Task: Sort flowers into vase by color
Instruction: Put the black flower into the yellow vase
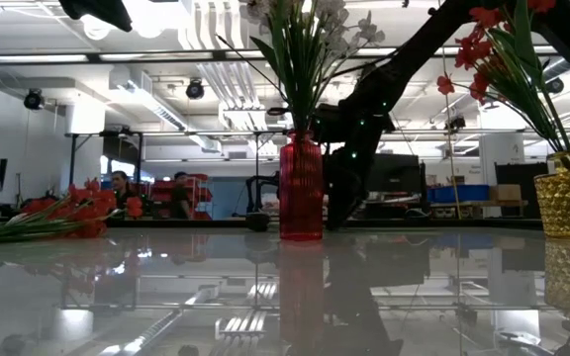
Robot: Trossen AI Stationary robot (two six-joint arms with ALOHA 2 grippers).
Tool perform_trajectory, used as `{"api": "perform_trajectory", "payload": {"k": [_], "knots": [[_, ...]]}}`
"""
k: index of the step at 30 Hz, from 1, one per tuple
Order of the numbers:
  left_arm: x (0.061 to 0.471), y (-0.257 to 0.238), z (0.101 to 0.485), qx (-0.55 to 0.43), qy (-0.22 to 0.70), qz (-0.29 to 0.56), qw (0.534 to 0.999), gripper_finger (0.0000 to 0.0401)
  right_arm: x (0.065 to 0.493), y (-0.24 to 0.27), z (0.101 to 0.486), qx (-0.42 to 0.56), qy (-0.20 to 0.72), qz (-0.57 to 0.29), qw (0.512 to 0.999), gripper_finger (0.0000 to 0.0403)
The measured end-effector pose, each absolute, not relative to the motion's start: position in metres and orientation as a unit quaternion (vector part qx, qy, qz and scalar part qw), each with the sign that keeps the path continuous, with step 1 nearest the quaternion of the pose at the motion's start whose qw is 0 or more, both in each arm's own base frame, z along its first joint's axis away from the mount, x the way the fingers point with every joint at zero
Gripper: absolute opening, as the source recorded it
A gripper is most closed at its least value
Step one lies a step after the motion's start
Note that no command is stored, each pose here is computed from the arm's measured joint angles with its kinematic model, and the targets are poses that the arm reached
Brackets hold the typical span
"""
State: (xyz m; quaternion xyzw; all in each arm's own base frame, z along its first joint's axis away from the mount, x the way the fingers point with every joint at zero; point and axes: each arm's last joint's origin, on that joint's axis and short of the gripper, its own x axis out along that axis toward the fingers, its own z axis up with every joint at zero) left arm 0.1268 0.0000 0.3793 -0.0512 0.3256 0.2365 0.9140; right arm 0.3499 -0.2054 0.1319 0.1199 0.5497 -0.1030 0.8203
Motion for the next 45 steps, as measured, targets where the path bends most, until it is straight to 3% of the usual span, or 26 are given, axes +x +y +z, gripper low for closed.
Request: {"api": "perform_trajectory", "payload": {"k": [8, 18, 29, 37, 45], "knots": [[0.127, 0.0, 0.379, -0.05, 0.326, 0.236, 0.914, 0.0086, 0.352, -0.2, 0.138, 0.043, 0.554, -0.061, 0.829, 0.0099], [0.127, 0.001, 0.38, -0.033, 0.319, 0.256, 0.912, 0.0086, 0.352, -0.199, 0.137, 0.088, 0.553, -0.091, 0.823, 0.0016], [0.129, 0.001, 0.382, -0.033, 0.307, 0.253, 0.917, 0.0086, 0.347, -0.219, 0.152, 0.212, 0.512, -0.2, 0.808, 0.0013], [0.129, 0.0, 0.382, -0.062, 0.304, 0.245, 0.919, 0.0086, 0.334, -0.243, 0.232, 0.184, 0.415, -0.256, 0.854, 0.0013], [0.134, -0.001, 0.385, -0.071, 0.289, 0.232, 0.926, 0.0086, 0.284, -0.238, 0.335, 0.139, 0.284, -0.315, 0.895, 0.0013]]}}
